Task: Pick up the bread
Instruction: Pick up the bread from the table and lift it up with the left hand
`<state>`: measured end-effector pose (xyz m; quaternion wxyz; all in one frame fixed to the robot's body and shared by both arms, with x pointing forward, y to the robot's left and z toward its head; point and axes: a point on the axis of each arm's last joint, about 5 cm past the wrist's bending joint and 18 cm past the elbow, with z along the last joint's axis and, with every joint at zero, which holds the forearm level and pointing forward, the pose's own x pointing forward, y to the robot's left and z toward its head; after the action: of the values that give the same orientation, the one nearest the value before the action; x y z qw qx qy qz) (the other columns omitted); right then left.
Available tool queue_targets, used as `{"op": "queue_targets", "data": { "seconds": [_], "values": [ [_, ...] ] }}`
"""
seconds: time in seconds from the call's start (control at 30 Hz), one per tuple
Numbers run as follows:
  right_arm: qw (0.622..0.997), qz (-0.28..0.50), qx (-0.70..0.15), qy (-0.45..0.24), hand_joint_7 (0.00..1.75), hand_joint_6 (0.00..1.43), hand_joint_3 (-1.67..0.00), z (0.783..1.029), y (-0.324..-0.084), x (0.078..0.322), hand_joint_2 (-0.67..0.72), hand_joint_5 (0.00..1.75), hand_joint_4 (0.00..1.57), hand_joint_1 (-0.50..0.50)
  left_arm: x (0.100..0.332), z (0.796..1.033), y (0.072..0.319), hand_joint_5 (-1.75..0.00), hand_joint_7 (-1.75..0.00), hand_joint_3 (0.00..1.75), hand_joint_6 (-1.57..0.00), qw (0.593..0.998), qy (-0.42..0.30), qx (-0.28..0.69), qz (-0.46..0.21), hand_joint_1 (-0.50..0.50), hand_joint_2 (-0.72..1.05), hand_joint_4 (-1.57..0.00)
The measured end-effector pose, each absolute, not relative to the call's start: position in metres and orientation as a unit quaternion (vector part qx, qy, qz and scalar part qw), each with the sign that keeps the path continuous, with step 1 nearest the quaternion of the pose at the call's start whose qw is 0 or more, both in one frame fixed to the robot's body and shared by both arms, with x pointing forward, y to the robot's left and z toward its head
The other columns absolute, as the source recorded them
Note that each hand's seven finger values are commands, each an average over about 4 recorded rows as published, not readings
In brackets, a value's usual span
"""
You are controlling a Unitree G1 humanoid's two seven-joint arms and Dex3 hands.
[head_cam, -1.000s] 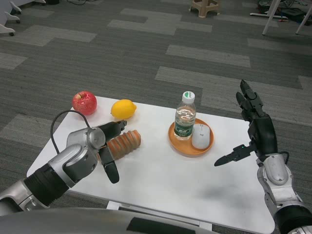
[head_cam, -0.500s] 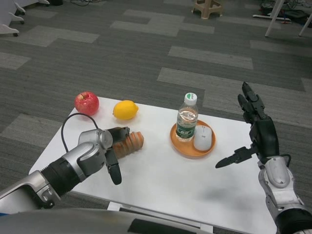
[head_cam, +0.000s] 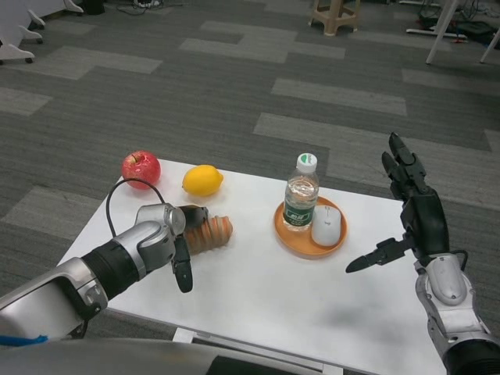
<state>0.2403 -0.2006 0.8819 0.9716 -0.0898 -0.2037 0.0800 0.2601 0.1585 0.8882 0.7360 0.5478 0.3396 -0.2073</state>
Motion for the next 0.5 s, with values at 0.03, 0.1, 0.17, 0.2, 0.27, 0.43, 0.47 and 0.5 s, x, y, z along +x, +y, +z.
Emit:
{"op": "queue_targets", "data": {
  "seconds": [0.03,0.1,0.17,0.2,0.27,0.43,0.47,0.5],
  "values": [
    [0.972,0.080,-0.090,-0.204,0.00,0.00,0.00,0.8819,-0.2005,0.2403,0.17,0.00,0.00,-0.09,0.2605,0.8877,0.1580,0.00,-0.07,0.09,0.00,0.735,0.339,0.549,-0.209,0.50,-0.48,0.00],
    [0.972,0.080,-0.090,-0.204,0.00,0.00,0.00,0.8819,-0.2006,0.2402,0.17,0.00,0.00,-0.10,0.2604,0.8862,0.1569,0.00,-0.07,0.09,0.00,0.734,0.339,0.550,-0.210,0.50,-0.46,0.00],
    [0.972,0.080,-0.090,-0.204,0.00,0.00,0.00,0.8819,-0.2006,0.2402,0.20,0.00,0.00,-0.09,0.2604,0.8847,0.1557,0.00,-0.07,0.09,0.00,0.734,0.337,0.550,-0.212,0.50,-0.46,0.00],
    [0.972,0.080,-0.090,-0.204,0.00,0.00,0.00,0.8819,-0.2005,0.2402,0.22,0.00,0.00,-0.08,0.2605,0.8841,0.1553,0.00,-0.07,0.09,0.00,0.734,0.337,0.550,-0.213,0.50,-0.46,0.00],
    [0.972,0.080,-0.090,-0.204,0.00,0.00,0.00,0.8819,-0.2005,0.2402,0.20,0.00,0.00,-0.08,0.2608,0.8835,0.1547,0.00,-0.07,0.09,0.00,0.734,0.337,0.549,-0.215,0.50,-0.46,0.00],
    [0.972,0.080,-0.090,-0.204,0.00,0.00,0.00,0.8819,-0.2005,0.2402,0.22,0.00,0.00,-0.08,0.2609,0.8832,0.1539,0.00,-0.07,0.09,0.00,0.735,0.336,0.549,-0.216,0.50,-0.46,0.00],
    [0.972,0.080,-0.090,-0.204,0.00,0.00,0.00,0.8819,-0.2005,0.2402,0.22,0.00,0.00,-0.08,0.2609,0.8832,0.1538,0.00,-0.07,0.09,0.00,0.735,0.336,0.548,-0.216,0.50,-0.46,0.00],
    [0.972,0.080,-0.090,-0.204,0.00,0.00,0.00,0.8819,-0.2005,0.2402,0.22,0.00,0.00,-0.08,0.2609,0.8832,0.1538,0.00,-0.07,0.09,0.00,0.735,0.335,0.548,-0.217,0.50,-0.46,0.00]
  ]
}}
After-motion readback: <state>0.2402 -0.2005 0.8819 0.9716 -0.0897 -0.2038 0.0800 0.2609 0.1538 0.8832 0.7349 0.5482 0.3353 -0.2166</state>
